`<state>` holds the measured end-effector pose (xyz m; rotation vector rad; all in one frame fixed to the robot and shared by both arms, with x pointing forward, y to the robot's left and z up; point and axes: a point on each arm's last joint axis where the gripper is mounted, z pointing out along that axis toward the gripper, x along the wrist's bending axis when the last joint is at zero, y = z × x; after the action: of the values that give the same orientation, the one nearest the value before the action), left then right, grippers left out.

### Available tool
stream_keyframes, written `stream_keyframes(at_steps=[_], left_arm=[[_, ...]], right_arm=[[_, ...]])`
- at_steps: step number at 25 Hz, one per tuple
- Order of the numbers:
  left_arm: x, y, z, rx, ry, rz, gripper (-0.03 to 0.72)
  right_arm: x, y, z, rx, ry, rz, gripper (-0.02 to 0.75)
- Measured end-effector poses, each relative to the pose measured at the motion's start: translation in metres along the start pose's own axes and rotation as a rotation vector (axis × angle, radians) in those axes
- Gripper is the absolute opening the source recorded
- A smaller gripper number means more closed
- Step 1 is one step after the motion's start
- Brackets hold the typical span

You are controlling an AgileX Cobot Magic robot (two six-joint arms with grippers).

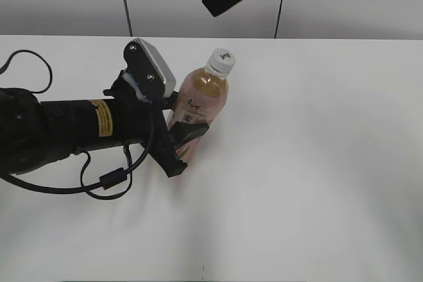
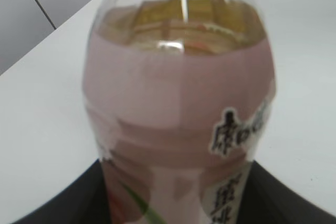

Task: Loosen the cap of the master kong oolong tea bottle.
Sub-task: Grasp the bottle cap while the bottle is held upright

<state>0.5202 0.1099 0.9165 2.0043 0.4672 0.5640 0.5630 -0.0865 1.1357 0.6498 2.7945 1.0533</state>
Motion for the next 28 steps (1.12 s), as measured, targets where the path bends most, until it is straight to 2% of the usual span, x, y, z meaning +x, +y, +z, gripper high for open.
stream_keyframes(at_steps=[3,5,12,16,21,28], left_arm=[[0.0,0.0,0.0,-0.002,-0.001,0.001,0.379],[0.0,0.0,0.0,-0.003,-0.001,0.001,0.379],[0.0,0.0,0.0,-0.004,-0.002,0.001,0.379],[0.0,0.0,0.0,-0.004,-0.002,0.002,0.379],[0.0,0.0,0.0,-0.004,-0.002,0.002,0.379],[0.0,0.0,0.0,-0.004,-0.002,0.002,0.379]], right_arm=[[-0.001,-0.005,0.0,0.047,-0.024,0.411,0.562],[-0.001,-0.008,0.0,0.079,-0.039,0.623,0.562],[0.0,-0.011,0.001,0.107,-0.055,1.064,0.562],[-0.007,-0.015,0.022,0.156,-0.041,1.192,0.562],[-0.017,-0.024,0.054,0.228,-0.021,1.254,0.562],[-0.023,-0.026,0.065,0.212,-0.025,1.283,0.557]])
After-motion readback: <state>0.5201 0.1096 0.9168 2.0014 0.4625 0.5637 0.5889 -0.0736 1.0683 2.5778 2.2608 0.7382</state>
